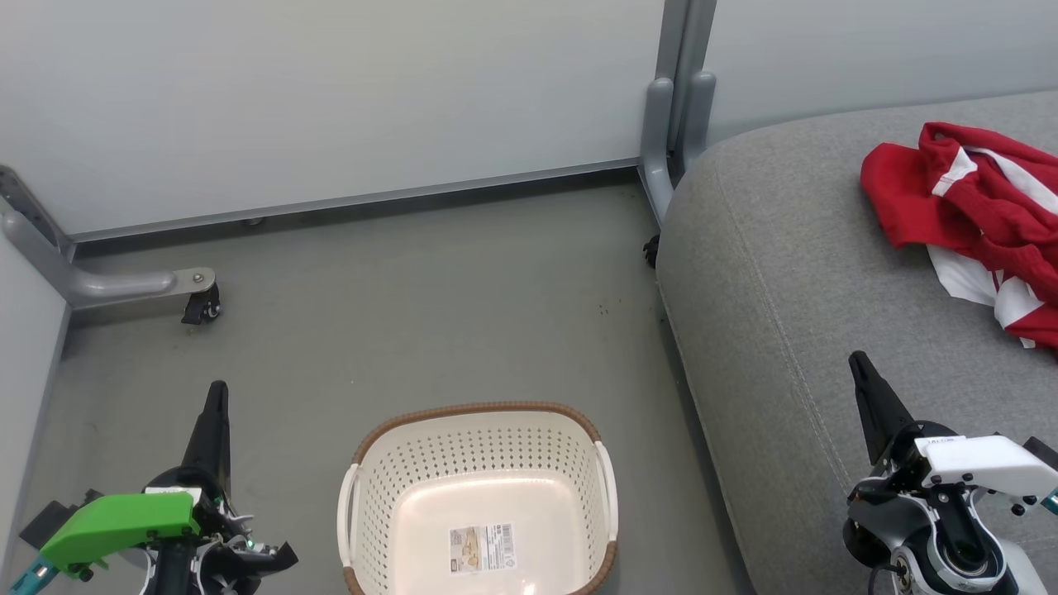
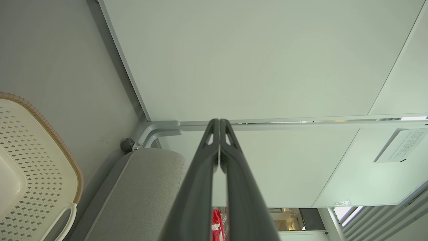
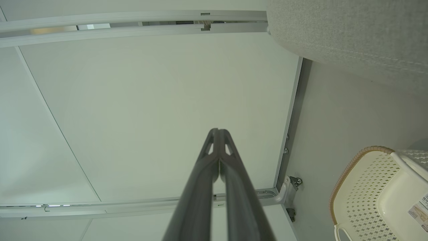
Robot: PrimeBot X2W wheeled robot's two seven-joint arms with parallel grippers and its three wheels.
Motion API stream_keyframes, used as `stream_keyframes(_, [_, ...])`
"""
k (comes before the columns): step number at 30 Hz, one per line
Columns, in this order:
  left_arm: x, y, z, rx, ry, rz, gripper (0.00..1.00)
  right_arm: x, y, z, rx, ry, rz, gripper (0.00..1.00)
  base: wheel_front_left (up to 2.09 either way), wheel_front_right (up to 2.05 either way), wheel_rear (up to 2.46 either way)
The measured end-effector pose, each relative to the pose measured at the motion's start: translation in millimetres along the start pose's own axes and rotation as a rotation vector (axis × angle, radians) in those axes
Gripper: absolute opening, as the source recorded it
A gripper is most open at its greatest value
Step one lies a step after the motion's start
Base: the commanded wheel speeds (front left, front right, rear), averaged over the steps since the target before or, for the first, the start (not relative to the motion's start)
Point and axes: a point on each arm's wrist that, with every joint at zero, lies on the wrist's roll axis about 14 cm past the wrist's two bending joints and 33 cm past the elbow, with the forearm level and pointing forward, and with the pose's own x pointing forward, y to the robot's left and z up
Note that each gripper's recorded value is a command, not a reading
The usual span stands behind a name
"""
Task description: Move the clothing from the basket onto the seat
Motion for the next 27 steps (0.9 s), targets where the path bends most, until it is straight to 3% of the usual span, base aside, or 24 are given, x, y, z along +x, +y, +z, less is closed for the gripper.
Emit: stream_keyframes(27, [-0.1,0.2,0.0,-0.002,-0.001,0.000,0.00,-0.1,-0.1,0.0,0.003,-0.001,0.000,0.00,0.00,0.00,0.00])
